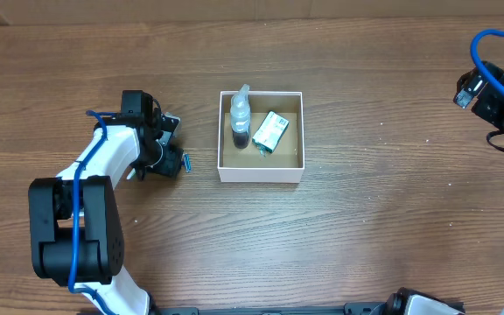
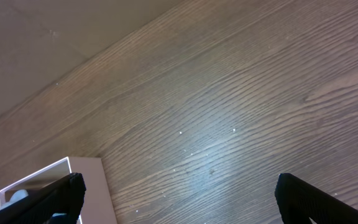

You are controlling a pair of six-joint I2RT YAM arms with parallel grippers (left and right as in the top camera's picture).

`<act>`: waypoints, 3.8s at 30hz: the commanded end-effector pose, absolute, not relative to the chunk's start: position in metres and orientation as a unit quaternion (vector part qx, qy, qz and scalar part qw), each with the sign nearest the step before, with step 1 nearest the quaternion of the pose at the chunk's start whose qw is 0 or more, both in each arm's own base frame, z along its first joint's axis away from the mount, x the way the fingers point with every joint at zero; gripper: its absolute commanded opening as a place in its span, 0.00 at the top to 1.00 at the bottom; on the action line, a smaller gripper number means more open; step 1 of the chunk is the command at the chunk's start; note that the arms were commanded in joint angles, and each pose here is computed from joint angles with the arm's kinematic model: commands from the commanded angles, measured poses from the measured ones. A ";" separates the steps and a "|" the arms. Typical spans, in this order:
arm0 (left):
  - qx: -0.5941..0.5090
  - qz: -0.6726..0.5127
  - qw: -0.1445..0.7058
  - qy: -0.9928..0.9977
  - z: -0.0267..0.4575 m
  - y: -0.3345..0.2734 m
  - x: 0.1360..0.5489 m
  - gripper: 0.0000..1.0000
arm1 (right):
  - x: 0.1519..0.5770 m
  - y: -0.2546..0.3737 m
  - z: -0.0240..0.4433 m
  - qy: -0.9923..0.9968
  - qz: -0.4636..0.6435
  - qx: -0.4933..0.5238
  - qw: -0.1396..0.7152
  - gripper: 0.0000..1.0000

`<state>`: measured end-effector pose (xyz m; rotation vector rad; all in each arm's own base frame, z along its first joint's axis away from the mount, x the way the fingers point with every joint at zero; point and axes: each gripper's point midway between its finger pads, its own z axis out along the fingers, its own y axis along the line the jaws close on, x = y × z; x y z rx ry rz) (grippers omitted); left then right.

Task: Pack container
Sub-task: 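Reach the left gripper to the blue razor and grasp its handle, then carry the razor into the box front and release it, then move the left gripper to the green toothbrush and grasp it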

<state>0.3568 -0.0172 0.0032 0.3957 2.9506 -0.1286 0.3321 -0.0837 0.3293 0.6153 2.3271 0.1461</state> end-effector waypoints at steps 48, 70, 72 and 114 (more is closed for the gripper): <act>0.158 0.009 0.050 0.986 -0.012 -0.055 0.339 0.79 | 0.334 -0.085 0.337 0.897 0.058 0.237 0.368 0.00; 0.123 -0.021 0.196 0.973 0.211 -0.078 0.411 0.96 | 0.334 -0.085 0.337 0.897 0.058 0.237 0.368 0.00; 0.200 -0.057 0.205 0.956 0.222 -0.105 0.402 0.96 | 0.334 -0.085 0.337 0.897 0.058 0.237 0.368 0.00; 0.119 -0.056 0.069 0.989 0.129 -0.008 0.364 0.32 | 0.334 -0.085 0.337 0.897 0.058 0.237 0.368 0.00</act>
